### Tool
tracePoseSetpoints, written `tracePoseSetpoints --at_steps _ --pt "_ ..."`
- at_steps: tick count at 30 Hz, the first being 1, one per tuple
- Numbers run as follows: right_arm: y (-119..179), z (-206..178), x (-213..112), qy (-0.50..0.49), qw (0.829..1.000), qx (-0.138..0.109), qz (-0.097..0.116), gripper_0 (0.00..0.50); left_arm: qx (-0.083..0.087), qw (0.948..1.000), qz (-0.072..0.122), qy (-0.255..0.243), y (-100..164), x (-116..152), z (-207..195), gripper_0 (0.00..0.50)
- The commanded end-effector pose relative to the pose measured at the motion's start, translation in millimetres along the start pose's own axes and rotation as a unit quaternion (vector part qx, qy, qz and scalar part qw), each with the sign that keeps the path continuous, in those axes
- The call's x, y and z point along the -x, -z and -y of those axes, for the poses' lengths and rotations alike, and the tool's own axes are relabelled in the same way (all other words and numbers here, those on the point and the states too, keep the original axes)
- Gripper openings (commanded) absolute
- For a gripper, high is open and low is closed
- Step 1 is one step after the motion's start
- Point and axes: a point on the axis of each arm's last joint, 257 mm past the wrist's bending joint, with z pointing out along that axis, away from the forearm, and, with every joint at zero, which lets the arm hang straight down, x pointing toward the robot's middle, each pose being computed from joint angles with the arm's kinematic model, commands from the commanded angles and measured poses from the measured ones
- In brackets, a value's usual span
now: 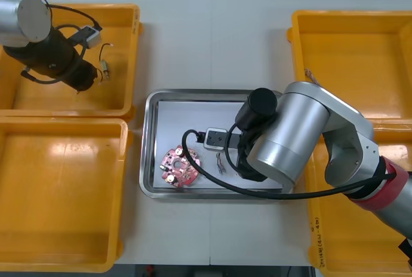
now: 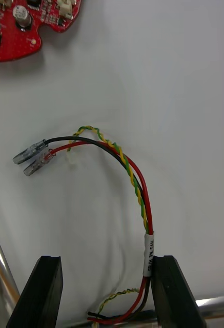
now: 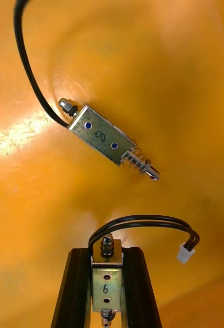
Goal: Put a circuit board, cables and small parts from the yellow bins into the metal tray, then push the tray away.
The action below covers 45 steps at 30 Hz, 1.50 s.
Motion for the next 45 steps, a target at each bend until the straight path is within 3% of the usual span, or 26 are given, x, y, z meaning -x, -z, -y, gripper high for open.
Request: tracePoseSetpoints --at_steps 1,13,27,29,30,45 --pt "17.8 -11.1 13.5 0.019 1.0 -0.009 0.007 0.5 0.026 0.9988 0.036 0.02 53.6 37.9 -8.5 0.002" --pt "30.9 -21.2 13.5 0.029 1.0 -0.001 0.002 0.5 0.02 0.9984 0.028 0.046 86.8 47.3 45.8 0.002" --pt "31.0 -23.7 14.8 0.03 1.0 0.004 0.005 0.5 -0.007 0.9955 0.042 0.085 106.6 60.0 101.3 0.001" --pt "31.4 -24.6 15.0 0.03 1.0 0.005 0.005 0.19 -0.01 0.9952 0.042 0.088 108.0 60.8 107.0 0.003" --pt "31.2 -25.3 15.0 0.028 1.0 0.007 0.004 0.0 -0.014 0.9946 0.044 0.093 110.1 61.7 112.4 0.005" --pt "31.5 -30.3 15.8 0.032 0.999 0.016 0.007 0.0 -0.023 0.9919 0.048 0.116 115.6 63.6 146.3 0.004"
